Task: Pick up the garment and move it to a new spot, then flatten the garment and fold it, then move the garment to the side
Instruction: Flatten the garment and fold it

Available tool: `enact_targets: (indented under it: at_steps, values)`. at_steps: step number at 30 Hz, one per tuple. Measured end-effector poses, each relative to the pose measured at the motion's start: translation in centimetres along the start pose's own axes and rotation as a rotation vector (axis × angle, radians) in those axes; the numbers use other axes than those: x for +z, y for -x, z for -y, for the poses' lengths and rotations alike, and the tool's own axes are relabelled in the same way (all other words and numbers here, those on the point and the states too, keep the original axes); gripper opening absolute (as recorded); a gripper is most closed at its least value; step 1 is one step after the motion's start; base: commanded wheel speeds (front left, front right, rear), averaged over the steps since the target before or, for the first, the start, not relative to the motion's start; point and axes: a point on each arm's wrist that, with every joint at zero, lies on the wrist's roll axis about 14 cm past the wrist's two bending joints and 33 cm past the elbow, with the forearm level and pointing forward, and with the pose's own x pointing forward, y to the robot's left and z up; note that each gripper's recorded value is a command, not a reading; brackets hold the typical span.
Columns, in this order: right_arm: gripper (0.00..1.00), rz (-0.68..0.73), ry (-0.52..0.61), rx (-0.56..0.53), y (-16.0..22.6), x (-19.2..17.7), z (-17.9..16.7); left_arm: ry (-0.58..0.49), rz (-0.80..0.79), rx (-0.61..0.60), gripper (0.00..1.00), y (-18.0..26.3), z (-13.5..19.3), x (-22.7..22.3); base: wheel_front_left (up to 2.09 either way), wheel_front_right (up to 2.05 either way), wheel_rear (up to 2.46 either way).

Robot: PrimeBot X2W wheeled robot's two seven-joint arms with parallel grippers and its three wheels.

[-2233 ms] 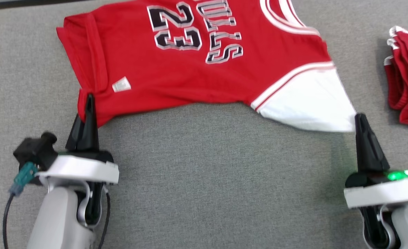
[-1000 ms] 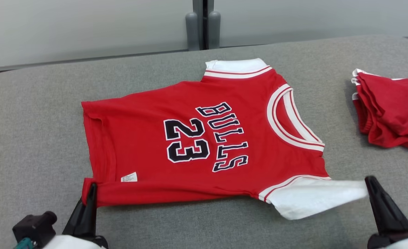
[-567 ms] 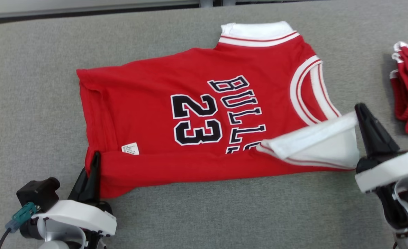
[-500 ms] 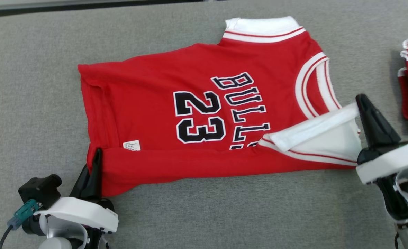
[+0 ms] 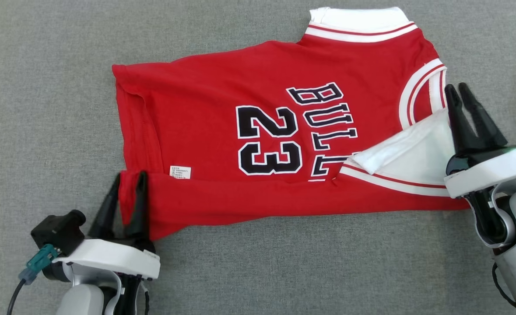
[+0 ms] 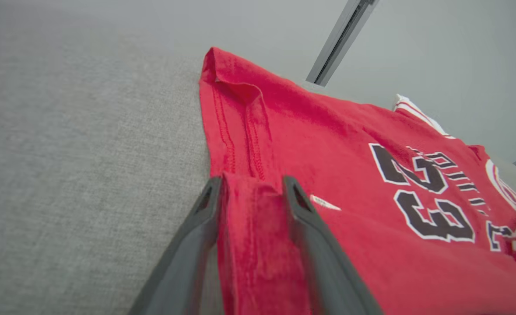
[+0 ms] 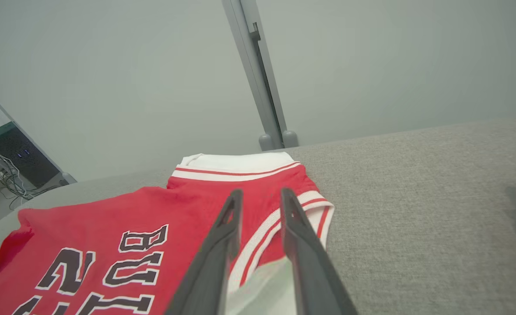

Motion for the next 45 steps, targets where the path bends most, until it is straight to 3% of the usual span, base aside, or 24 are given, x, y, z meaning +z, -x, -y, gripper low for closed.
enact_targets:
  at_steps: [10, 16, 27, 45]
  values:
    - [1.00, 0.209, 0.184, -0.037, 3.2, 5.3, 0.0, -0.061, 0.298, 0.020, 1.00, 0.7, 1.4, 7.0, 0.00, 0.00, 0.00]
    - [1.00, 0.224, 0.211, -0.087, 7.8, 4.6, -0.8, -0.137, 0.401, 0.025, 1.00, 2.2, 2.5, 9.9, 0.00, 0.00, 0.00]
    - [1.00, 0.159, 0.181, -0.174, 14.2, 2.7, -1.7, -0.216, 0.287, 0.005, 1.00, 5.2, 2.9, 5.7, 0.00, 0.00, 0.00]
    - [1.00, 0.140, 0.161, -0.178, 14.7, 2.5, -1.8, -0.222, 0.179, 0.013, 1.00, 5.6, 1.9, 3.3, 0.00, 0.00, 0.00]
